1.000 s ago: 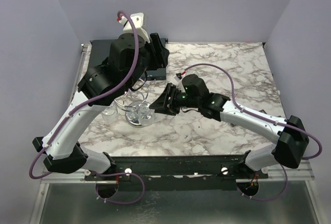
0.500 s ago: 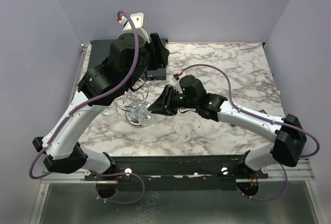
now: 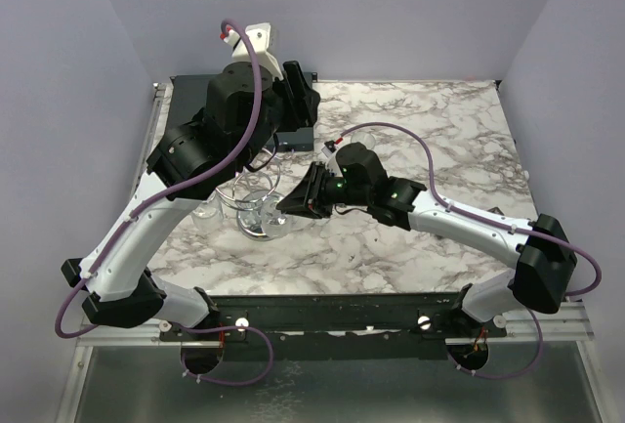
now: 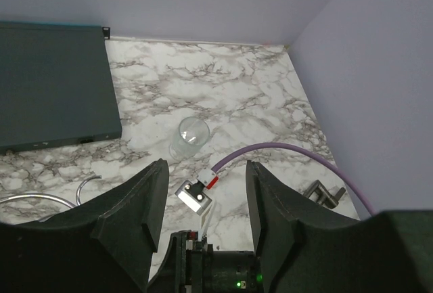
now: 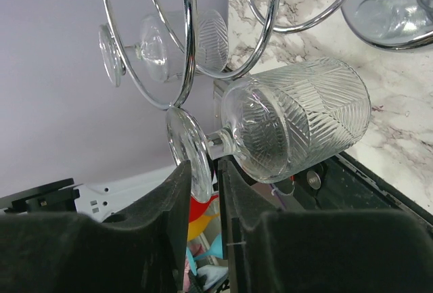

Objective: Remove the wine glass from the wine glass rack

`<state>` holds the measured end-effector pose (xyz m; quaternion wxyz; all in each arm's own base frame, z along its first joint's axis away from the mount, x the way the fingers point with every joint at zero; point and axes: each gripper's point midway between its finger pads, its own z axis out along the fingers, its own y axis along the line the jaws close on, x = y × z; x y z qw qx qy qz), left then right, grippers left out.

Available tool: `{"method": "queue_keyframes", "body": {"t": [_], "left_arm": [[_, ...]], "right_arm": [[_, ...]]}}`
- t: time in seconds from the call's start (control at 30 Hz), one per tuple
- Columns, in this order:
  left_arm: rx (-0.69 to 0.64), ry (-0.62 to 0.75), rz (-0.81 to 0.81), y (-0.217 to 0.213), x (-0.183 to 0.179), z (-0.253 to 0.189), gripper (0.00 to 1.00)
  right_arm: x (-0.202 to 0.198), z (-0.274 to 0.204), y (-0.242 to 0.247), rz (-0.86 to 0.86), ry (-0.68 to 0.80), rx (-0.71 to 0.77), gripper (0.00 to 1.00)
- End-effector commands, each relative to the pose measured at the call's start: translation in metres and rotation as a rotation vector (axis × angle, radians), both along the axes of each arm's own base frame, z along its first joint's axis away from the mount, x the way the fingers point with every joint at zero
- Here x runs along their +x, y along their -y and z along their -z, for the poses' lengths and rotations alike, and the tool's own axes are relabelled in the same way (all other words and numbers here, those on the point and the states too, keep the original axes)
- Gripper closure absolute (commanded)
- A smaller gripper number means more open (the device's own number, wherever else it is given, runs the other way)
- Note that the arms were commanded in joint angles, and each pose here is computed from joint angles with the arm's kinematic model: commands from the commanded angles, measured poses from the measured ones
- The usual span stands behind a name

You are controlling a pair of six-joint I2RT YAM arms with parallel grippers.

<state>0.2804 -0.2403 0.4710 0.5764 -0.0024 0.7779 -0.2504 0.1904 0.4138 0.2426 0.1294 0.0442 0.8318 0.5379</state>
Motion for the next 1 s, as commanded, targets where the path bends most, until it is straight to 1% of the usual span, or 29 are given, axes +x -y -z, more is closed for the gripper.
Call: {"method": "queue_keyframes", "body": {"t": [0.0, 0.17, 0.43, 0.97], "left_arm": [[-0.028, 0.019, -0.003, 0.002, 0.000, -0.009, 0.45], [-0.033, 0.018, 0.005, 0.005, 0.001, -0.007, 0.45], [-0.038, 0.011, 0.009, 0.009, 0.004, -0.004, 0.45], [-0.029, 0.006, 0.011, 0.020, 0.012, -0.001, 0.44]], "right_arm": [[-0.001, -0.016, -0.004, 0.005, 0.022, 0.038, 0.75], [-0.002, -0.017, 0.000, 0.016, 0.022, 0.036, 0.83], [-0.004, -0.023, 0.004, 0.020, 0.034, 0.043, 0.99], [-0.001, -0.034, 0.003, 0.023, 0.060, 0.065, 0.99]]}}
